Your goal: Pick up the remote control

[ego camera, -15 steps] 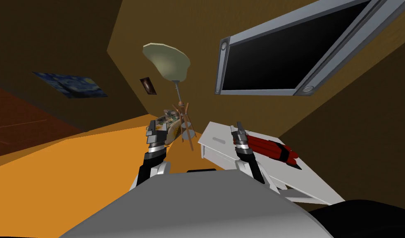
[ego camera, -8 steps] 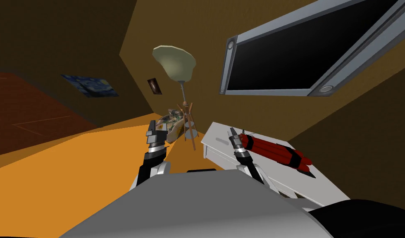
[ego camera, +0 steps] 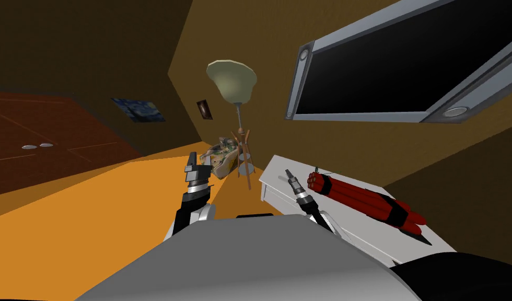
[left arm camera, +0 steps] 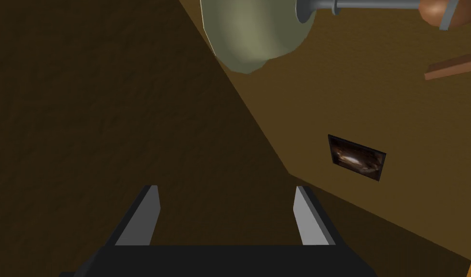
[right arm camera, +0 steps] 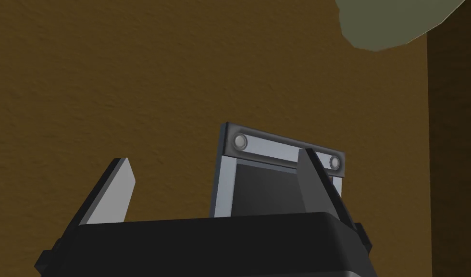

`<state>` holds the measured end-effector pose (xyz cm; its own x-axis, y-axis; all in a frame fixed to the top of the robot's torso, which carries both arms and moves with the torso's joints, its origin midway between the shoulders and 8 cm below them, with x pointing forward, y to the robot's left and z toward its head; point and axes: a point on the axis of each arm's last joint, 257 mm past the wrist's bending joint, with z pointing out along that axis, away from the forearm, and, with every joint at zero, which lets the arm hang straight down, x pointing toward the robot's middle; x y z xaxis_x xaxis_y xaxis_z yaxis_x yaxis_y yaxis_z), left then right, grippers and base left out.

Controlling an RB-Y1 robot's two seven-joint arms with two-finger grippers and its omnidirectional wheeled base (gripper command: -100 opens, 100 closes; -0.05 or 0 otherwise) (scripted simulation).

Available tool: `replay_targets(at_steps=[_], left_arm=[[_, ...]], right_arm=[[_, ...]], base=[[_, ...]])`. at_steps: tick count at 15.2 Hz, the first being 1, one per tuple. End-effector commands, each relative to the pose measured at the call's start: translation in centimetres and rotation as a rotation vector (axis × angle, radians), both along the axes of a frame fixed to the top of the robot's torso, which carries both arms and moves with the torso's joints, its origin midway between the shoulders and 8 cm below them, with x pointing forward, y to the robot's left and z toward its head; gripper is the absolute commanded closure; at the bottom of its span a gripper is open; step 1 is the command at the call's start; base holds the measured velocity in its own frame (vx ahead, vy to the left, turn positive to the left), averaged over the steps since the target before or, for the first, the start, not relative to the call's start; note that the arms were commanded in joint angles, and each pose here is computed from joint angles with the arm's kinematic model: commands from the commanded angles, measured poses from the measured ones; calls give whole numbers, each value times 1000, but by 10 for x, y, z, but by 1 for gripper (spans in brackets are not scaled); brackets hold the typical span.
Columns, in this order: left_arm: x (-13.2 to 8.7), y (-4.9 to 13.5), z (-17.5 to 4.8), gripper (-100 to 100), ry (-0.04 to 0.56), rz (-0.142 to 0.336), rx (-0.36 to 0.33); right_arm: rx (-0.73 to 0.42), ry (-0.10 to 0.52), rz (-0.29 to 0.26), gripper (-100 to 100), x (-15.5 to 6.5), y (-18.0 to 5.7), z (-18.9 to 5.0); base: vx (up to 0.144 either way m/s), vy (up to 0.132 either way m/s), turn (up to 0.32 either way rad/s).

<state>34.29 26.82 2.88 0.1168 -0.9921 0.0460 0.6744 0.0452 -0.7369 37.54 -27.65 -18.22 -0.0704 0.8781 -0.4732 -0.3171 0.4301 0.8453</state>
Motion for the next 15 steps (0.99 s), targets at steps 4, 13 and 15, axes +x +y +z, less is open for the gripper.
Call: replay_targets(at_steps=[4,13,15], left_arm=[[0,0,0,0,0,0,0],[0,0,0,0,0,0,0],[0,0,0,0,0,0,0]], right_arm=[[-131,134,22,-100,-15,-13,-66],[-392,353,96,-100,-61,-45,-169],[-396,384,85,-100,-67,-53,-182]], base=[[16,51,170],[31,52,142],[32,38,119]])
